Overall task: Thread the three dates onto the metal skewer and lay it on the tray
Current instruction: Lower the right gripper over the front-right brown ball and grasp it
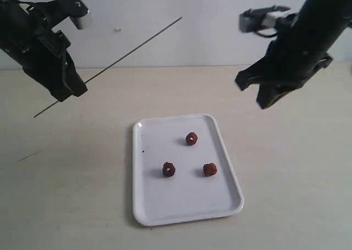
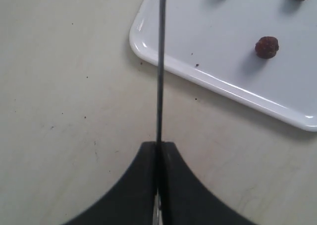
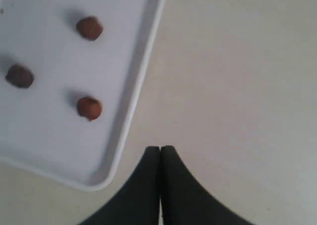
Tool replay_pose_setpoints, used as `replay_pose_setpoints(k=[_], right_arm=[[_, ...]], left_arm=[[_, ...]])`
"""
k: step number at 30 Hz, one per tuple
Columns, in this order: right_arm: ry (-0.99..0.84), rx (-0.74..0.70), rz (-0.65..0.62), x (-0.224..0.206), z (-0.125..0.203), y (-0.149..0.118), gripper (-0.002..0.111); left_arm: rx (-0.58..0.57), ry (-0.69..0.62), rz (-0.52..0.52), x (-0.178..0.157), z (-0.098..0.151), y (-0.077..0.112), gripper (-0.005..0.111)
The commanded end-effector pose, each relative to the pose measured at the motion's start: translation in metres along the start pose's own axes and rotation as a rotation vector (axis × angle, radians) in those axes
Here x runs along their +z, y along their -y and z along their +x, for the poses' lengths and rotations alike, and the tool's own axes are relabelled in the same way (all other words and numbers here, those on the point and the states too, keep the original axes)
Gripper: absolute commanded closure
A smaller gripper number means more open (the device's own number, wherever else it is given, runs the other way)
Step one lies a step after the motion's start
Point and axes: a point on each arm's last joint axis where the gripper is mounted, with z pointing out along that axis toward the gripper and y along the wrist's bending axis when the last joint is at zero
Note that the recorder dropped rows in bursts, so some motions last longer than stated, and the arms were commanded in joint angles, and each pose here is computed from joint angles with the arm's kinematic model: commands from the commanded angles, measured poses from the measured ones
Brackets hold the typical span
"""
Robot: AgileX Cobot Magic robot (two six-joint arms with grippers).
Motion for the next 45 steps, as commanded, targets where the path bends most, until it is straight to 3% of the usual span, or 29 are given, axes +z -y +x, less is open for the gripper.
replay_pose_setpoints(k=[1,4,8,14,16,25,35,45], right_arm=[[-0.080,-0.027,-0.032,0.036,-0.006,-0.039,0.108],[-0.098,-0.044,-0.039,0.060,-0.008,-0.061,0.107],[-0.156,-0.031,-0.038,0.086,-0.005,-0.075,0.097],[-0.195,0.022,-0.003,0.104,-0.003,-0.074,0.060],[-0.167,0.038,0.021,0.106,-0.005,-0.072,0.055],[-0.073,0.132,0.023,0.107,-0.014,-0.072,0.054],[-0.076,0.166,0.025,0.131,0.010,-0.067,0.054],[-0.043,0.185,0.007,0.134,0.010,-0.068,0.054]], left_arm=[[-0.008,0.016,-0.012,-0.004,-0.001,0.000,0.107],[-0.008,0.016,-0.012,-0.004,-0.001,0.000,0.107],[-0.011,0.019,-0.010,-0.004,-0.001,0.000,0.107],[-0.020,0.030,-0.002,-0.004,-0.002,0.001,0.107],[-0.022,0.033,0.000,-0.004,-0.002,0.001,0.107],[-0.022,0.033,0.000,-0.004,-0.002,0.001,0.107],[-0.022,0.033,0.000,-0.004,-0.002,0.001,0.107],[-0.023,0.030,0.004,-0.004,-0.002,0.001,0.107]])
